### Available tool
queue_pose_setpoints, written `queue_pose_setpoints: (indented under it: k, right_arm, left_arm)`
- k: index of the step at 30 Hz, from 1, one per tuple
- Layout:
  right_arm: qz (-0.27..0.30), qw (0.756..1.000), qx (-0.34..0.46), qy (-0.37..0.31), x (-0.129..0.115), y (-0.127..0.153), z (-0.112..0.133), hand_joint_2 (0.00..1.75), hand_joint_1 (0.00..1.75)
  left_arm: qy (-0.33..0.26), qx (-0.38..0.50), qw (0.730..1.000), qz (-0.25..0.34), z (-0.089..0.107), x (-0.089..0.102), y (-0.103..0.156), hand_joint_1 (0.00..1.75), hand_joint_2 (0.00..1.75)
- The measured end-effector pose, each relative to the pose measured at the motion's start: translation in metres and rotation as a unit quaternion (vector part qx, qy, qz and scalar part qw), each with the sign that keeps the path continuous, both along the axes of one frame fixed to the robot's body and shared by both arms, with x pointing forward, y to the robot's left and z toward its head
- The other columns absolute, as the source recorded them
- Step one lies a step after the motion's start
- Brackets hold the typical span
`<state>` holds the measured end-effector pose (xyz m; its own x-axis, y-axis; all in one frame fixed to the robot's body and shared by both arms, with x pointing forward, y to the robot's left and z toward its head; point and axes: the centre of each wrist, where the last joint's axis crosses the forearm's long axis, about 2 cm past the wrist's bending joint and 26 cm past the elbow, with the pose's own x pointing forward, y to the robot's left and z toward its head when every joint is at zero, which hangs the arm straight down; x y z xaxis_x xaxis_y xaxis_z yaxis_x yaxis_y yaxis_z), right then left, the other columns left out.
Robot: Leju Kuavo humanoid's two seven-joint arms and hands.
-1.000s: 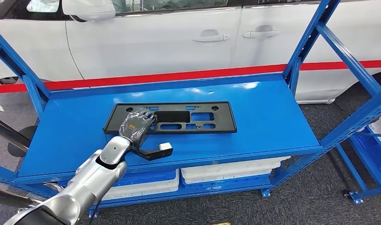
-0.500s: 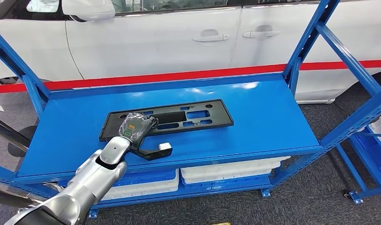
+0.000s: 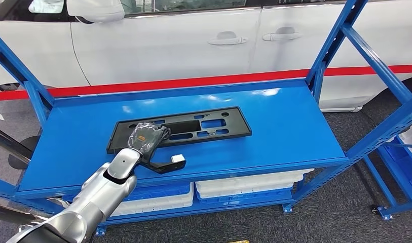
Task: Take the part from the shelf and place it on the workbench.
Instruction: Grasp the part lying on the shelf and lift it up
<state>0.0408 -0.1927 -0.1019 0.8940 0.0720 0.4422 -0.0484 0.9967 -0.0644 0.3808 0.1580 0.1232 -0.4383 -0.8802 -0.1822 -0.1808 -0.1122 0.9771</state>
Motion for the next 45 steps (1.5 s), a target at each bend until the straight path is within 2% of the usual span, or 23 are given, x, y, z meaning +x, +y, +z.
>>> queue_pose_setpoints:
  k: [24, 33, 38, 45]
  right_arm:
    - [-0.001, 1.0, -0.009, -0.003, 0.0, 0.0, 0.0, 0.0, 0.0]
    - [-0.004, 1.0, -0.013, -0.005, 0.0, -0.001, 0.0, 0.0, 0.0]
    - [-0.007, 1.0, -0.017, -0.005, -0.001, -0.001, 0.0, 0.0, 0.0]
    - [-0.01, 1.0, -0.023, -0.005, -0.001, -0.001, 0.0, 0.0, 0.0]
  left_arm:
    - [0.003, -0.012, 1.0, 0.004, -0.001, -0.001, 0.002, 1.75, 1.75]
    - [0.002, -0.03, 1.0, 0.007, 0.005, -0.001, 0.0, 1.75, 1.75]
    - [-0.05, -0.045, 0.998, 0.002, 0.014, -0.008, -0.006, 1.75, 1.75]
    - [-0.177, -0.097, 0.979, -0.028, 0.056, -0.023, -0.016, 1.75, 1.75]
